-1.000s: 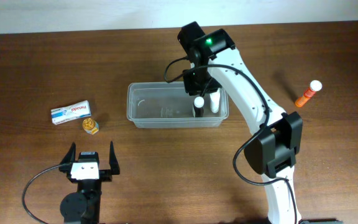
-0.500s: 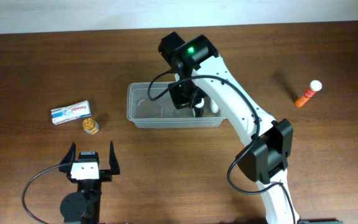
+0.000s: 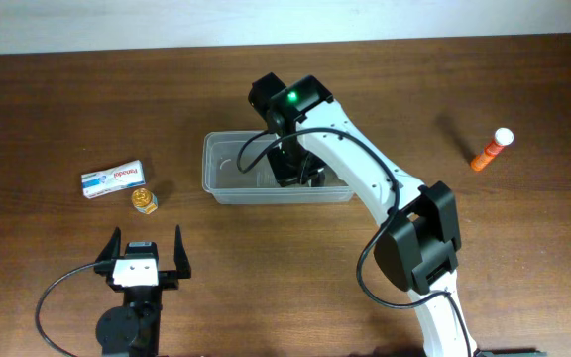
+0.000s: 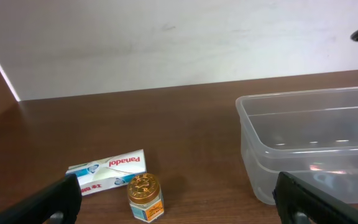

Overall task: Pack container
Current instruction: 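Lower the brown bottle beside the spray bottle and open the gripper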

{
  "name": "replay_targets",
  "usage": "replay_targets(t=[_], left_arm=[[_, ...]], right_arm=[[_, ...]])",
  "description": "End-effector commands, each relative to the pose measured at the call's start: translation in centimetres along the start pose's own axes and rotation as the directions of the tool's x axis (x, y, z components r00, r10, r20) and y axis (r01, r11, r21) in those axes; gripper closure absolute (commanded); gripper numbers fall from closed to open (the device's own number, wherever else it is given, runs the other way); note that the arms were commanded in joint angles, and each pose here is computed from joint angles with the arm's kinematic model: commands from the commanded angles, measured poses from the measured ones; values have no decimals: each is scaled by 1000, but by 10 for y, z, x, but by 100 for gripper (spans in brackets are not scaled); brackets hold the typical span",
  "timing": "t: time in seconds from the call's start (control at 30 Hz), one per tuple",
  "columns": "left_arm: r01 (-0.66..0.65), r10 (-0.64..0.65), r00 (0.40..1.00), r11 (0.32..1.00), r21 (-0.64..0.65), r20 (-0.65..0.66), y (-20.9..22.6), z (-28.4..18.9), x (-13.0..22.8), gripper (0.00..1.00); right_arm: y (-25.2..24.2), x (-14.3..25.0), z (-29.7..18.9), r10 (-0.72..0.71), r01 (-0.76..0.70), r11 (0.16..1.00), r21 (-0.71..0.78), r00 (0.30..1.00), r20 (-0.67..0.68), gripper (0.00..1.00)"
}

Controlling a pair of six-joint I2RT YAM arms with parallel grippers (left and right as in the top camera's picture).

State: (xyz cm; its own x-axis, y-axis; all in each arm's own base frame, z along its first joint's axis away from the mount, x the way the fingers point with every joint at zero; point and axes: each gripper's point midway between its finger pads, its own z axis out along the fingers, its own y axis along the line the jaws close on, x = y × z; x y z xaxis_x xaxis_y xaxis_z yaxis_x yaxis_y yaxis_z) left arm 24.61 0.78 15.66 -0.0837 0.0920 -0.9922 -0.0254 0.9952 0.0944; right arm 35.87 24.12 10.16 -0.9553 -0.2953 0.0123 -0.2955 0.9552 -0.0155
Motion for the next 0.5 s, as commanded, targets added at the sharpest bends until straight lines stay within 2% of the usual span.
replay_targets(t=[0.0,0.47], left_arm=[[-16,16,1000,1000,5,1,-1,0,1,1],[-16,16,1000,1000,5,1,-1,0,1,1]], right_arm=[[-16,-3,-2,37,-39,997,66,999,30,96],[-30,-8,23,64,-67,994,85,997,36,96]])
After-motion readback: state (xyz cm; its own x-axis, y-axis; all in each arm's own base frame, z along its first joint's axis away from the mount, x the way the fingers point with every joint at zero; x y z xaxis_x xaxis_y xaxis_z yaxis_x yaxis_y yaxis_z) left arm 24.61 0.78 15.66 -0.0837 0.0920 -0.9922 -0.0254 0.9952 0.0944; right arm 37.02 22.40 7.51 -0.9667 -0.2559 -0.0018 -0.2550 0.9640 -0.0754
